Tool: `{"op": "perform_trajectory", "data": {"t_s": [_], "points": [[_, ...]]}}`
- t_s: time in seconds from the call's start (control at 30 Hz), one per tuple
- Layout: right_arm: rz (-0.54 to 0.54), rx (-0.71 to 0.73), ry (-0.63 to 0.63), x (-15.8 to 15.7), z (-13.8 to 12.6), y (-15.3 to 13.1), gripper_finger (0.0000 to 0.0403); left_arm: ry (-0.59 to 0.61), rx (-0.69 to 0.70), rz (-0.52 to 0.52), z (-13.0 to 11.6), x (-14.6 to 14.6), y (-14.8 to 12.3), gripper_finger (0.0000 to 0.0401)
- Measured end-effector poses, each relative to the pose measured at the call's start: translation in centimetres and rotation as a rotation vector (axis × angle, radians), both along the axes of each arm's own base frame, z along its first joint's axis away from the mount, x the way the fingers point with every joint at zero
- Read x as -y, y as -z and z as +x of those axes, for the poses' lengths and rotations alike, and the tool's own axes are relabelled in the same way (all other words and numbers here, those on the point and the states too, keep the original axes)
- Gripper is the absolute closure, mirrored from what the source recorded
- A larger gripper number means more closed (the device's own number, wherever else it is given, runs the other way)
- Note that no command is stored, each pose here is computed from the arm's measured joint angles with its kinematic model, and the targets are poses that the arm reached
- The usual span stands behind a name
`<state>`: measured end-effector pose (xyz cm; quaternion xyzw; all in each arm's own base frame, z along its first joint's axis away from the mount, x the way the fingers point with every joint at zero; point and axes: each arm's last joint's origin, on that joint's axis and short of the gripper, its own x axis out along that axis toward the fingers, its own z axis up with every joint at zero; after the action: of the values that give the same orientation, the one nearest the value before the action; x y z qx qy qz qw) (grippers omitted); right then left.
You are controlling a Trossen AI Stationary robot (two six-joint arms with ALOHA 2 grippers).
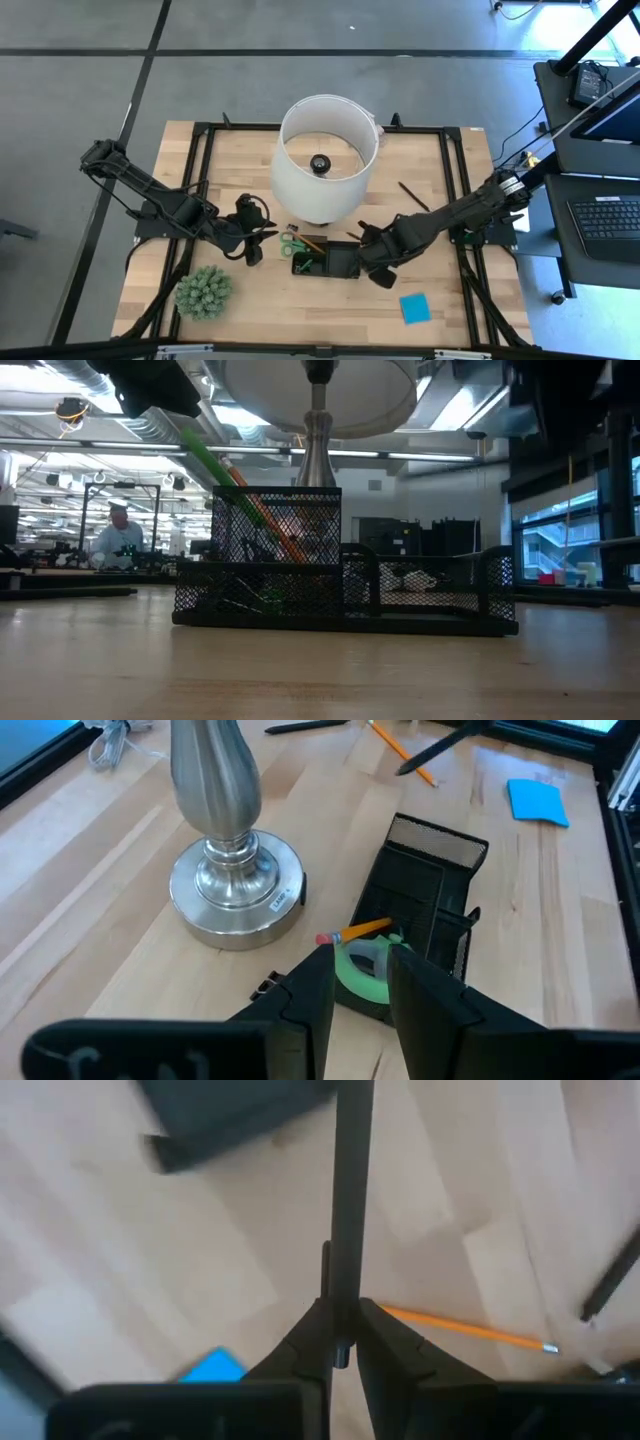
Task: Pick and place office supplies into organizer
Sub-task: Put the bottom right black pen into the black desk organizer
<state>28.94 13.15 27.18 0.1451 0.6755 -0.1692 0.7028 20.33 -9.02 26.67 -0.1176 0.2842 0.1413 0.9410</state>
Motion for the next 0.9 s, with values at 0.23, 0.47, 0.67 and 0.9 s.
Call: {"op": "perform_trajectory", "data": {"t_s": [0.23,0.47,0.67,0.9], "points": [[0.028,0.212,-0.073,-0.9,1.1,-5.3,0.0364,0.268,0.302,0.083,1.1,2.3,-3.1,0.0312],[-0.021,0.359,-0.116,-0.8,1.5,-8.4,0.0365,0.282,0.318,0.151,1.3,2.9,-3.1,0.0291],[-0.068,0.445,-0.140,-0.8,1.9,-9.3,0.0365,0.207,0.293,0.135,3.6,3.2,-1.2,0.0261],[-0.043,0.552,-0.178,-1.3,2.8,-9.8,0.0365,0.138,0.360,0.031,5.8,2.4,-0.6,0.0241]]}}
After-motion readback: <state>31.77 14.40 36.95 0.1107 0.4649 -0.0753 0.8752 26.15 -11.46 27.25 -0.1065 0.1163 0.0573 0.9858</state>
